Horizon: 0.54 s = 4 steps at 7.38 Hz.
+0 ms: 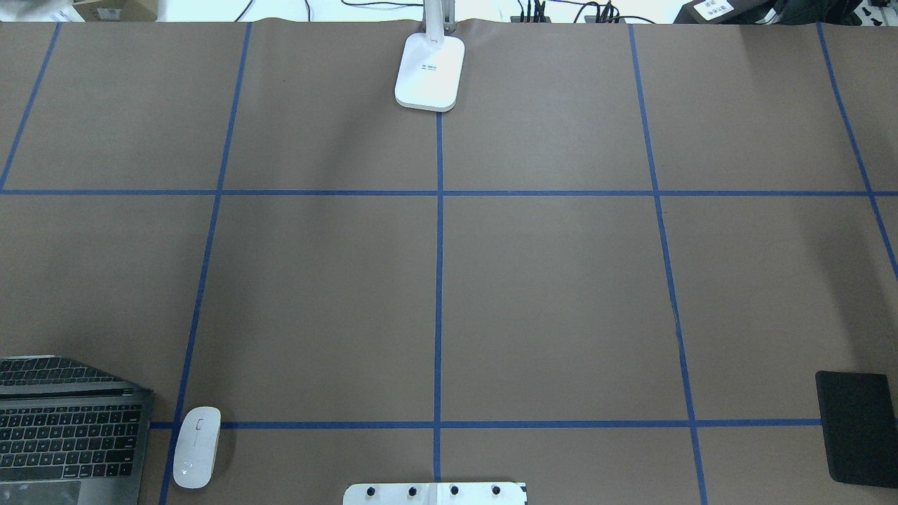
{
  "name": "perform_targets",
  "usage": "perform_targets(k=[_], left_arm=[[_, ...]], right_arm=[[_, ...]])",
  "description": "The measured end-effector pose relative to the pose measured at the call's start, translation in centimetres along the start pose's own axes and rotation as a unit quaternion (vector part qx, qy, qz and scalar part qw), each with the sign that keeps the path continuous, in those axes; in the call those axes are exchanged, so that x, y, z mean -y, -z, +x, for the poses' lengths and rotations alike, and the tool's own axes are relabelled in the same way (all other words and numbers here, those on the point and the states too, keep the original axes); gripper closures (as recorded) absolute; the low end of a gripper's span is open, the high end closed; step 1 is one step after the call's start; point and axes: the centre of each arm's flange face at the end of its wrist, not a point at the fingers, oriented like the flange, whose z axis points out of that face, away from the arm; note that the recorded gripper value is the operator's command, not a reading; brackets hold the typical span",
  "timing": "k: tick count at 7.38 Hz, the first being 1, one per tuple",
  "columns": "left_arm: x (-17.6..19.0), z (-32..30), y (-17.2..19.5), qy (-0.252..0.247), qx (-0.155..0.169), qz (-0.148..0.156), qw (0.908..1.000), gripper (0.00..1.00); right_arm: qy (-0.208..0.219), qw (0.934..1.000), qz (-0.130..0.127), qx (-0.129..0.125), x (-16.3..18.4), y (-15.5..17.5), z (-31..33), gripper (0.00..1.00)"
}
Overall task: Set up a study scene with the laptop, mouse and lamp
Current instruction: 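Move the left gripper down toward the open grey laptop's edge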
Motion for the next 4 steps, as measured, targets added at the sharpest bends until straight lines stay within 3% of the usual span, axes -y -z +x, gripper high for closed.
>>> perform_targets(k=[4], left_arm=[[-3.3,-4.1,-2.4,0.139,-0.037,-0.066,0.9874,0.01]], right_arm=[[0.006,0.9992,0.000,0.040,-2.4,0.0,-0.7,0.00]])
